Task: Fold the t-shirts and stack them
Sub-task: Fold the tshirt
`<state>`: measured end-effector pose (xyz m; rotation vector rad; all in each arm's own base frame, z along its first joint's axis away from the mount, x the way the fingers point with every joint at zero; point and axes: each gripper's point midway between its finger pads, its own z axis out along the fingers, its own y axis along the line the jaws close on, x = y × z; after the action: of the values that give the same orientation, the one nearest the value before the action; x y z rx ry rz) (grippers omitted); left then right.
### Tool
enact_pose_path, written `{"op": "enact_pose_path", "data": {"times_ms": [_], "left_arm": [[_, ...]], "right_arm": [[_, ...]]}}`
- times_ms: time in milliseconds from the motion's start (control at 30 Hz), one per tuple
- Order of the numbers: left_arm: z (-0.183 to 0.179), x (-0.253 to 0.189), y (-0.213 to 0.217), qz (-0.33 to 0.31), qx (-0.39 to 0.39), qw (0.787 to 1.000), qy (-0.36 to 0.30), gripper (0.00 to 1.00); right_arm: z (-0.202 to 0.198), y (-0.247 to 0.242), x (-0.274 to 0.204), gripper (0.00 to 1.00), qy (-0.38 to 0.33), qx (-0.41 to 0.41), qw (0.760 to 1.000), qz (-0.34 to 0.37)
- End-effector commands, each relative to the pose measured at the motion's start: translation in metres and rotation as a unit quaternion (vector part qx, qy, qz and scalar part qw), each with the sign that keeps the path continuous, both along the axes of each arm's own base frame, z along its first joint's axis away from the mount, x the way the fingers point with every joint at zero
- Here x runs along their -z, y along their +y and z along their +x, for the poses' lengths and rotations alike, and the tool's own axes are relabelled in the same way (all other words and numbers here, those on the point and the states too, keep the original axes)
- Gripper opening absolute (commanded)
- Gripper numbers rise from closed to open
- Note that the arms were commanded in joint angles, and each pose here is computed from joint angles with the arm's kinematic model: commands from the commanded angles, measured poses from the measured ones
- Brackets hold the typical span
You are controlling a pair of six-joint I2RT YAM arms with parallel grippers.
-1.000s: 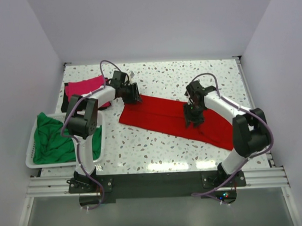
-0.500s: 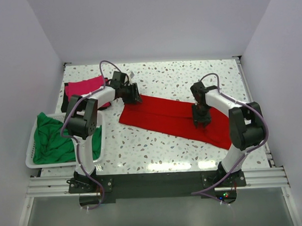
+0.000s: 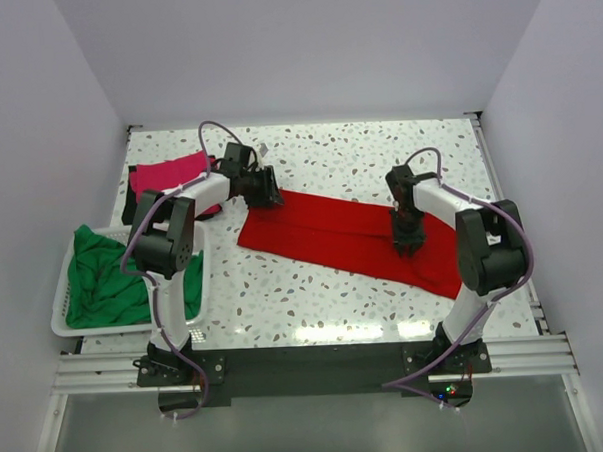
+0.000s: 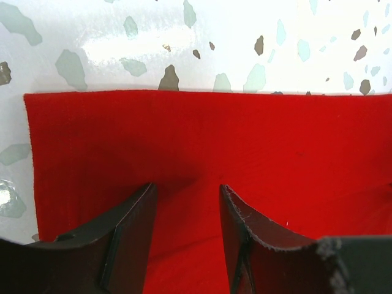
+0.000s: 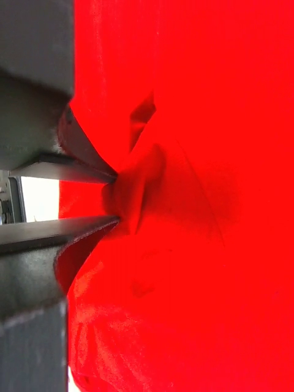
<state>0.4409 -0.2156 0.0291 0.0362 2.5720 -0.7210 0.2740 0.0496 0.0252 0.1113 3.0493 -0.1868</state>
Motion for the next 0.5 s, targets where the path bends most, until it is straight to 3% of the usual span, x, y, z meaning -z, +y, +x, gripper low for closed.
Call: {"op": "enact_pose_path", "data": {"times_ms": [0, 233, 467], "left_arm": [[-0.004, 0.003, 0.009, 0.012, -0.003, 1.000, 0.007, 0.50], [-0.001, 0.002, 0.009, 0.011, -0.002, 1.000, 0.006, 0.50], [-0.001, 0.003, 0.011, 0.012, -0.003, 1.000, 0.006, 0.50]], "right_arm": [[0.001, -0.004, 0.005, 0.29, -0.001, -0.005, 1.000, -0.012], [-0.002, -0.007, 0.002, 0.13, 0.006, -0.006, 1.000, -0.018], [-0.008, 0.014, -0.024, 0.12, 0.027, -0.015, 0.999, 0.040]]}}
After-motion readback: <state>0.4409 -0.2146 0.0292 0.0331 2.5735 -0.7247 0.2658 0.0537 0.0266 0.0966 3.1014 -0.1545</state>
